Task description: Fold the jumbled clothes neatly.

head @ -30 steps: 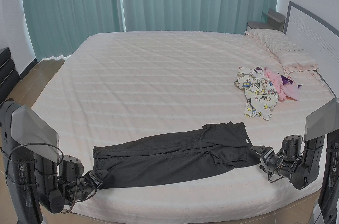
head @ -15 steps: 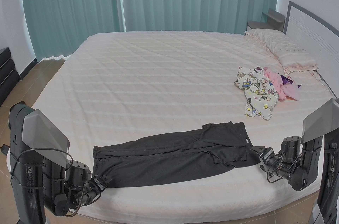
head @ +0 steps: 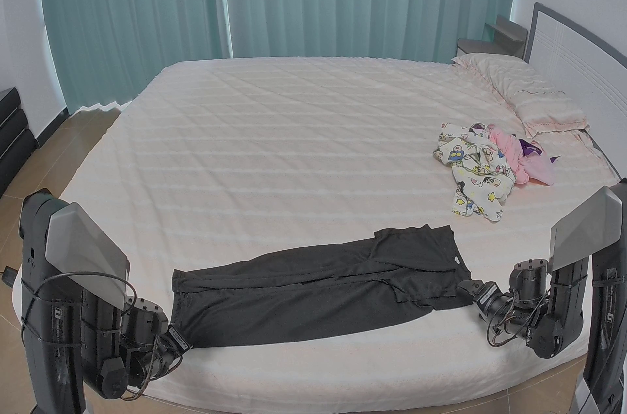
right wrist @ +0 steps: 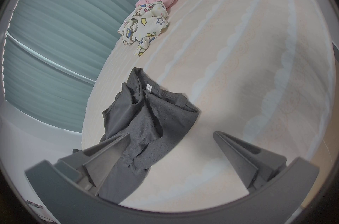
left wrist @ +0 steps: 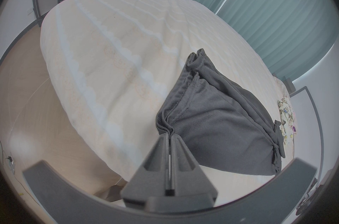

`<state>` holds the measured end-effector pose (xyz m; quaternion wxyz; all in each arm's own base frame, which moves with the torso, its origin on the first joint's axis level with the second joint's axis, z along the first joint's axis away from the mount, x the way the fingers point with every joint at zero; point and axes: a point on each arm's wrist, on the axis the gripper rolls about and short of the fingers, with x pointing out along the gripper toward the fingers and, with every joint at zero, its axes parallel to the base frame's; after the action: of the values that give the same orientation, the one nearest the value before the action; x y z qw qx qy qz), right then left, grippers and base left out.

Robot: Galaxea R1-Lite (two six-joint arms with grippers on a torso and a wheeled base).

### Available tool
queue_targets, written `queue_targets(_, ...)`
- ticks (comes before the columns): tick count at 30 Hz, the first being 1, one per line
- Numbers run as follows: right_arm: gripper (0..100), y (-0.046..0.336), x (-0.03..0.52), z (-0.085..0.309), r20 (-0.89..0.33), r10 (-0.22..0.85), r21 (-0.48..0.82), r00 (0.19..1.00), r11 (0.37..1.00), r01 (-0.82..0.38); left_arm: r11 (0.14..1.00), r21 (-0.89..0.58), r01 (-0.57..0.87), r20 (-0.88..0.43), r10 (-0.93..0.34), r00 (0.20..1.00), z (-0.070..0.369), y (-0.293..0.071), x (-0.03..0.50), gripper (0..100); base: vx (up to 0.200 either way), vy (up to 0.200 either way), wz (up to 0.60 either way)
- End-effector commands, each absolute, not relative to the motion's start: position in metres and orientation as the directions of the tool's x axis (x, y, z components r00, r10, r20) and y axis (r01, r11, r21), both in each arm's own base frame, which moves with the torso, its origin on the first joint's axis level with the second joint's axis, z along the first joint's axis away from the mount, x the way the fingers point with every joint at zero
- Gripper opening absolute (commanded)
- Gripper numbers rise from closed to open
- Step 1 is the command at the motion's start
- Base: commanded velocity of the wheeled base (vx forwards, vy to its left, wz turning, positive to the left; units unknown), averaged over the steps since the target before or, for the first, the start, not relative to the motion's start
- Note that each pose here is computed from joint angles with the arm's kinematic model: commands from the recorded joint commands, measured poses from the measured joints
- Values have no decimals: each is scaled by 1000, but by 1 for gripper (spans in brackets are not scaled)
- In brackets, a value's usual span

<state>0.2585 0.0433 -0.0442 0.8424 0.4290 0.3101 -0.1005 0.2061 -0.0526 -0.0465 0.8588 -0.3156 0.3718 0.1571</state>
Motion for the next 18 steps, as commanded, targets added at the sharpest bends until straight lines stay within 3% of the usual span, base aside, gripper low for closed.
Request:
queue_targets(1,100,46,262,-51,-612,98,657,785,614,437,741,-416,-527,-746,53,663,-47,-47,204,0,0,0,0)
queue_targets(12,100,51,289,-58,-553,60,678,831,612,407,736,-424,-528,-743,52,668,-47,-45,206,0,0,0,0)
queue_targets(13,0,51,290,-60,-553,54,676,831,612,410,736,-425,-527,-742,52,669,-47,-46,207,0,0,0,0)
queue_targets(18,0,49,286,-61,-565,27,656,824,620,430,734,-425,-530,-742,54,669,-46,-45,206,0,0,0,0)
